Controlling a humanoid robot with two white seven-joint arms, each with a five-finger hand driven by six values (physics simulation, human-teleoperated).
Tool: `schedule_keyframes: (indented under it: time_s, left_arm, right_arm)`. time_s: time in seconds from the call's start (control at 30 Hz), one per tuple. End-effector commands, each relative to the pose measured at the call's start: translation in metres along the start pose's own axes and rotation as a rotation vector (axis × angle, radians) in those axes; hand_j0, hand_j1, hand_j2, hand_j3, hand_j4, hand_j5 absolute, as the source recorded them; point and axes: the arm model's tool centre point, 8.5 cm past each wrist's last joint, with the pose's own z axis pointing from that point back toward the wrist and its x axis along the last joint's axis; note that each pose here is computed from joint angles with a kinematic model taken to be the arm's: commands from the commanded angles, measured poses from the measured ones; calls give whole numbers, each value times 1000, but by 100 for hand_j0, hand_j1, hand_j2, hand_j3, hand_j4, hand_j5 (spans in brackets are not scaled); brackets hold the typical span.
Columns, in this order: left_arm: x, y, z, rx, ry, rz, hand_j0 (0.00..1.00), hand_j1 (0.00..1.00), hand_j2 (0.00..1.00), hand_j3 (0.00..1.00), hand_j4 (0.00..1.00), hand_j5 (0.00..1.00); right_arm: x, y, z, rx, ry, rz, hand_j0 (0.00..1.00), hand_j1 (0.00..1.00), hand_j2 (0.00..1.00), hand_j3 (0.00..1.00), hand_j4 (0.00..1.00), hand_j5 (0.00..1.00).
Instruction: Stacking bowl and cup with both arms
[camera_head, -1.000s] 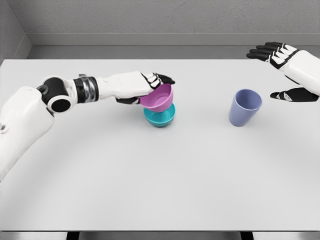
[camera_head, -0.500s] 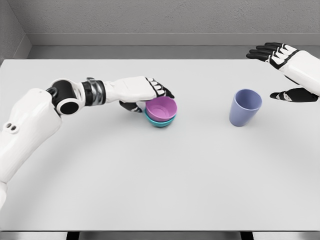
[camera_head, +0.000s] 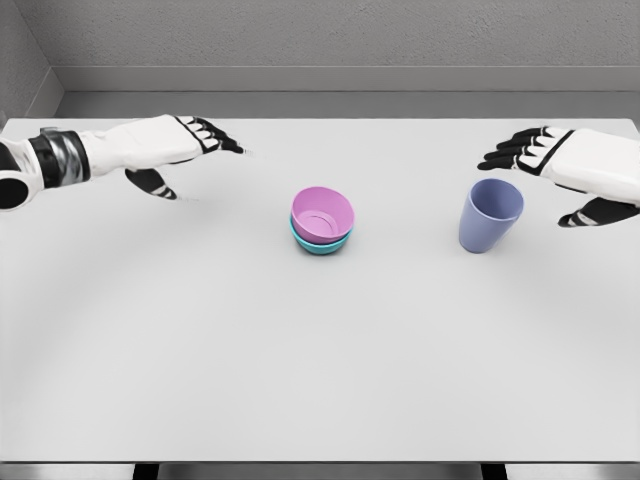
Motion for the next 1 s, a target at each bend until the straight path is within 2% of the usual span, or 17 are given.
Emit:
schedule_keyframes:
  time_s: [0.0,0.07,0.17,0.23,0.3,0.47,0.67,0.87,0.97]
  left_arm:
    - [-18,3,28,-2,59,1,100,100,100,100,100,100]
    - [-26,5,39,11,87,7,100,100,100,100,100,100]
    - [-29,1,44,2,99,10,100,100,100,100,100,100]
    - [-28,0,43,1,97,12,100,100,100,100,100,100]
    - [-28,-1,43,-2,96,13,100,100,100,100,100,100]
    - [-28,-5,43,-8,97,17,100,100,100,100,100,100]
    - [-28,-6,42,-12,95,18,100,100,100,100,100,100]
    - [-27,-6,42,-12,95,19,100,100,100,100,100,100]
    - [-28,-6,43,-13,96,18,100,100,100,100,100,100]
  right_arm:
    - [-1,7,-4,56,8,-30,100,100,100,100,100,100]
    - [-5,5,-6,53,51,-59,100,100,100,100,100,100]
    - [-11,4,-11,36,114,-115,100,100,100,100,100,100]
    - [-10,0,-23,29,112,-128,100,100,100,100,100,100]
    - [-10,5,-37,26,102,-157,100,100,100,100,100,100]
    - [-13,6,-37,28,124,-174,100,100,100,100,100,100]
    - [-22,21,-49,57,147,-227,100,100,100,100,100,100]
    - [-24,24,-54,68,147,-232,100,100,100,100,100,100]
    - [-32,32,-54,84,168,-252,100,100,100,100,100,100]
